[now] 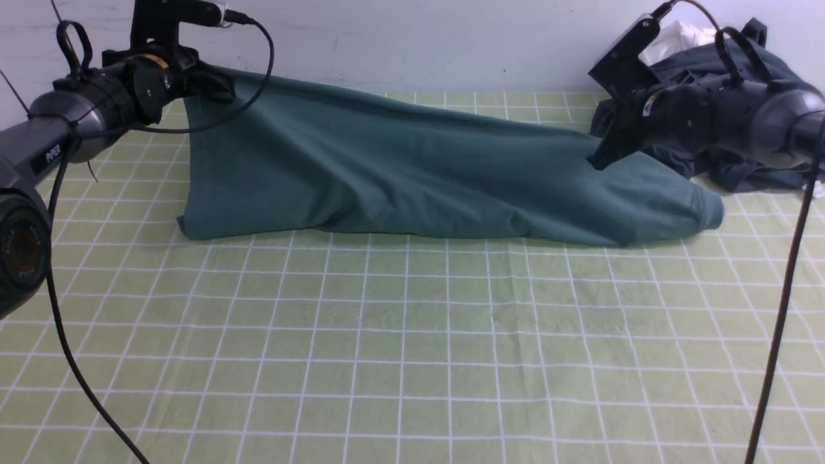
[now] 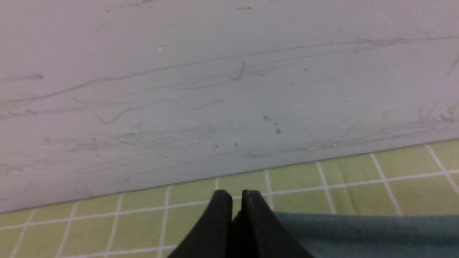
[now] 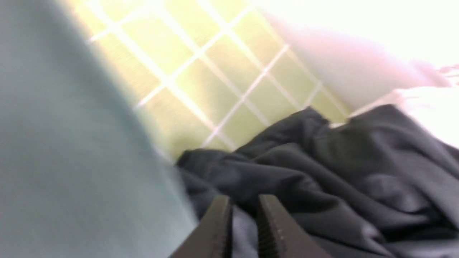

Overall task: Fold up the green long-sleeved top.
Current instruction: Use both arms to drag the lower edge of the fabric forward and fold it over the upper edge

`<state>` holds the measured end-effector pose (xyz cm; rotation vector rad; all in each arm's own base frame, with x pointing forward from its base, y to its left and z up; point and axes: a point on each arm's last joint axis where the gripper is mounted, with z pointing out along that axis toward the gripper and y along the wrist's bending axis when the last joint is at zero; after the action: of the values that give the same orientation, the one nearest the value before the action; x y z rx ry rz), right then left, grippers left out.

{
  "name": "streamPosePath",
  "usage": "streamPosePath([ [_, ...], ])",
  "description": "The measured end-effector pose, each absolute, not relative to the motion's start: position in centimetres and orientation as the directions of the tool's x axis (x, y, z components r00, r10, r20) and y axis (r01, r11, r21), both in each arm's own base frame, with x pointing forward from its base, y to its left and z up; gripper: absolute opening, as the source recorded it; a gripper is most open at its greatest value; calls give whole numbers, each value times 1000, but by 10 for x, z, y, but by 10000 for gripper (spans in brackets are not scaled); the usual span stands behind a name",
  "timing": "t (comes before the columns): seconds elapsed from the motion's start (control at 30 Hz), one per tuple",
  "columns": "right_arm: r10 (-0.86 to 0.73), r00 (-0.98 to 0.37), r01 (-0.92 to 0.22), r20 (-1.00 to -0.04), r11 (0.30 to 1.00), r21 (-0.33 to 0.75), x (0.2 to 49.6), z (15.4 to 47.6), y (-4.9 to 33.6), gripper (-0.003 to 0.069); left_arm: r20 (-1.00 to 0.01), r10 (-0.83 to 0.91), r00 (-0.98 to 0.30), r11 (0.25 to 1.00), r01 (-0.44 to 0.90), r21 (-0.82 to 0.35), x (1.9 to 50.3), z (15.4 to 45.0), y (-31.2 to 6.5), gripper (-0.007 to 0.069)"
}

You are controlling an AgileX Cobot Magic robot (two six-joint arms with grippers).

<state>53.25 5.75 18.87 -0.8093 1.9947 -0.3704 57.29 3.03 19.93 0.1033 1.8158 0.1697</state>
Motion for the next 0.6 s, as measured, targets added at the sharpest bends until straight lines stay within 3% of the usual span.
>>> streamPosePath([
  [0.17, -640, -392, -384, -661, 767, -514, 531, 190, 56, 260, -945, 193, -264, 979, -19, 205, 573, 195, 37, 135],
  [0.2, -632, -432, -394, -644, 774, -495, 527, 193, 56, 294, -935, 191, -299, 979, -8, 203, 571, 194, 40, 225],
  [0.3, -603, -503, -408, -619, 797, -445, 517, 205, 56, 307, -895, 181, -408, 982, 31, 185, 566, 194, 42, 353],
  [0.43, -534, -627, -422, -567, 845, -329, 495, 228, 58, 264, -787, 160, -596, 987, 109, 118, 550, 215, 42, 450],
  [0.53, -490, -696, -431, -525, 870, -240, 486, 229, 60, 192, -711, 130, -691, 988, 154, 31, 536, 238, 34, 448],
  [0.6, -453, -740, -433, -497, 887, -162, 484, 218, 64, 119, -613, 92, -785, 974, 198, -108, 520, 250, 20, 398],
])
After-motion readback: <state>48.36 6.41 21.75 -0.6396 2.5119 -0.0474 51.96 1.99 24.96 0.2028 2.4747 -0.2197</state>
